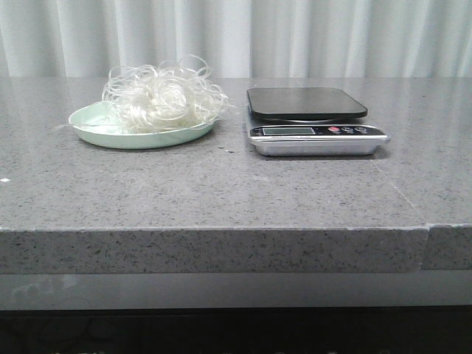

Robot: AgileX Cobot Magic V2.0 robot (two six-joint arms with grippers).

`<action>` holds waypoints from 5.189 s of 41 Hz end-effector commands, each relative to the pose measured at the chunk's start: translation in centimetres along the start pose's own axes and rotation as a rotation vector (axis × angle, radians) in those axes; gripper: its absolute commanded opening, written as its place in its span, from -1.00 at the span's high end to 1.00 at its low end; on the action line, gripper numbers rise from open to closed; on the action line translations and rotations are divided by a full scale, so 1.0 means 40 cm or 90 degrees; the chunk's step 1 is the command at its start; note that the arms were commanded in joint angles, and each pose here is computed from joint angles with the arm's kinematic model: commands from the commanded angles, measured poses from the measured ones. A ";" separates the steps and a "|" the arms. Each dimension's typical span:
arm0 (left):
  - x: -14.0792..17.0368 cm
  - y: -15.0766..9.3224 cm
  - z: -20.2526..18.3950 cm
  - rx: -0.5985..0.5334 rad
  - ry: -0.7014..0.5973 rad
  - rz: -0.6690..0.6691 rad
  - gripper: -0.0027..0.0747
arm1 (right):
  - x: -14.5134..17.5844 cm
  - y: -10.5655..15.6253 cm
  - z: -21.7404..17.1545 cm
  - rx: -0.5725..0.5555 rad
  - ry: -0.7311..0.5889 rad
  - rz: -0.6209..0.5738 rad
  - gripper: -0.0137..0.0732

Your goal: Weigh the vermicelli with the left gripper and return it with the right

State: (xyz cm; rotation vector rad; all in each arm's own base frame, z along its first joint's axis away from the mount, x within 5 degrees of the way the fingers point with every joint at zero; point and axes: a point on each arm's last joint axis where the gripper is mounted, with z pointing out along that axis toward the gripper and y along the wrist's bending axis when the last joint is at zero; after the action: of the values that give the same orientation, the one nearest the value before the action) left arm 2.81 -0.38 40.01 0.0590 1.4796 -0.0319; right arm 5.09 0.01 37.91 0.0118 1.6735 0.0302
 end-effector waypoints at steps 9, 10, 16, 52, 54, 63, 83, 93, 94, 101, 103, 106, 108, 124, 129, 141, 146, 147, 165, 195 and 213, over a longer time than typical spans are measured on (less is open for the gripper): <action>0.056 0.000 0.086 0.007 0.111 -0.010 0.56 | 0.008 0.000 0.087 0.005 0.122 -0.005 0.30; 0.066 0.000 0.091 0.007 0.121 -0.010 0.56 | 0.010 0.000 0.092 0.005 0.130 -0.005 0.30; 0.109 0.000 0.102 0.008 0.156 -0.011 0.56 | 0.017 0.000 0.113 0.006 0.157 -0.005 0.30; 0.163 -0.014 0.195 0.050 0.275 0.007 -0.51 | 0.030 0.000 0.124 0.008 0.198 -0.006 -0.69; 0.153 -0.020 0.208 0.064 0.277 0.012 -0.51 | 0.030 0.000 0.124 0.008 0.197 -0.006 -0.69; 0.135 -0.065 0.300 0.132 0.322 0.023 -0.47 | 0.029 0.000 0.124 0.008 0.195 -0.006 -0.69; 0.180 -0.239 0.561 0.250 0.384 0.053 -0.47 | 0.028 0.000 0.125 0.007 0.192 -0.006 -0.69; 0.242 -0.299 0.699 0.254 0.423 0.061 -0.47 | 0.028 0.000 0.125 0.007 0.191 -0.006 -0.69; 0.243 -0.302 0.708 0.254 0.423 0.061 -0.47 | 0.028 0.000 0.125 0.007 0.191 -0.006 -0.69; 0.300 -0.332 0.780 0.254 0.453 0.066 -0.47 | 0.028 0.000 0.125 0.007 0.191 -0.006 -0.69; 0.314 -0.339 0.797 0.254 0.459 0.067 -0.47 | 0.028 0.000 0.125 0.007 0.191 -0.006 -0.69; 0.332 -0.345 0.812 0.254 0.468 0.068 -0.47 | 0.028 0.000 0.125 0.007 0.191 -0.006 -0.69; 0.345 -0.348 0.819 0.254 0.476 0.069 -0.47 | 0.028 0.000 0.125 0.007 0.191 -0.006 -0.69; 0.367 -0.352 0.825 0.255 0.495 0.072 0.35 | 0.028 0.000 0.125 0.007 0.191 -0.006 -0.69; 0.367 -0.352 0.823 0.256 0.503 0.074 0.57 | 0.028 0.000 0.125 0.008 0.192 -0.006 -0.69; 0.247 -0.341 0.808 0.264 0.464 0.082 0.56 | 0.029 0.000 0.125 0.008 0.193 -0.006 -0.69; 0.169 -0.335 0.804 0.271 0.420 0.095 0.56 | 0.029 0.000 0.125 0.008 0.193 -0.006 -0.69; 0.153 -0.335 0.805 0.271 0.411 0.093 0.56 | 0.029 0.000 0.125 0.008 0.193 -0.006 -0.69; -0.072 -0.404 0.791 0.318 0.224 0.067 0.56 | 0.030 0.000 0.124 0.008 0.196 -0.006 -0.69; 0.045 -0.710 0.858 0.440 0.163 0.062 0.55 | 0.030 0.000 0.124 0.008 0.198 -0.006 -0.69; 0.146 -0.739 0.884 0.446 0.241 0.087 -0.13 | 0.032 0.000 0.124 0.008 0.202 -0.006 -0.69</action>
State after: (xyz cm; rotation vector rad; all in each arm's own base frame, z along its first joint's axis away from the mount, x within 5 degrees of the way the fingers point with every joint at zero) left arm 37.64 -32.42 32.36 0.8299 1.9085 -0.4051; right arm 9.51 0.09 34.79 0.0156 2.0639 0.0176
